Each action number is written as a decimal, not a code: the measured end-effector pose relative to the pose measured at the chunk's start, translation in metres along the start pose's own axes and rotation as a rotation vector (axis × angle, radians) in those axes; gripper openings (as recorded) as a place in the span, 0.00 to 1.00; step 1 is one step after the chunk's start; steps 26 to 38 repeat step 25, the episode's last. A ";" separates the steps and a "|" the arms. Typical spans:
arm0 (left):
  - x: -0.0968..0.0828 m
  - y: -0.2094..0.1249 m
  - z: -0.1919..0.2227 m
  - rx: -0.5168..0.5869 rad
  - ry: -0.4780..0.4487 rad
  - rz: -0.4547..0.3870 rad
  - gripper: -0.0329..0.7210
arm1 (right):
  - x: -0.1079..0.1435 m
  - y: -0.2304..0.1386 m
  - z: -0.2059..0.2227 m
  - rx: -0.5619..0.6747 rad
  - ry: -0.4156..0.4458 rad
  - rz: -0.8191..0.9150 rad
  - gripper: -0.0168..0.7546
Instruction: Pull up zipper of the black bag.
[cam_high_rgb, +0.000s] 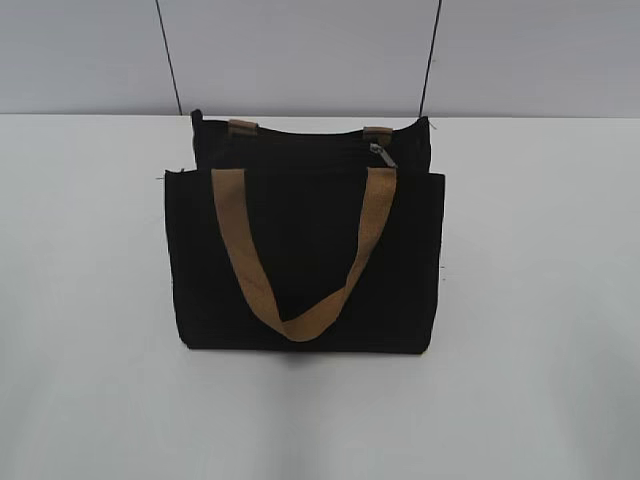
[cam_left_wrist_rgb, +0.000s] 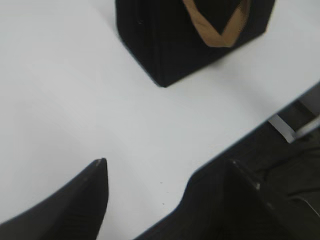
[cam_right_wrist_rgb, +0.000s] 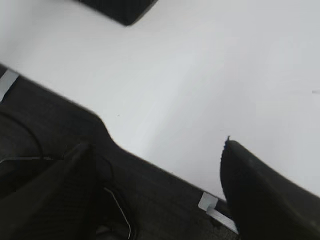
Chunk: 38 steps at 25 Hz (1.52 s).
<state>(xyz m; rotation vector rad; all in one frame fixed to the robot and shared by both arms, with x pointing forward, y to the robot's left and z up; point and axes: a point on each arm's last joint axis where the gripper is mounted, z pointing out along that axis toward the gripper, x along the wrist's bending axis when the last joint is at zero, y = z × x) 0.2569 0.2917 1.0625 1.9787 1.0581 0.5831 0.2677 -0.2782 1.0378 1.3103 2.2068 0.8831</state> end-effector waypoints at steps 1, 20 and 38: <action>0.001 -0.001 -0.002 -0.014 0.048 -0.033 0.75 | -0.001 -0.002 -0.003 -0.026 -0.040 0.029 0.79; -0.005 -0.017 -0.025 -0.161 0.458 -0.263 0.74 | 0.008 -0.019 -0.025 -0.233 -0.345 0.194 0.79; -0.005 -0.017 -0.025 -0.161 0.458 -0.263 0.72 | 0.008 -0.019 -0.025 -0.233 -0.345 0.194 0.79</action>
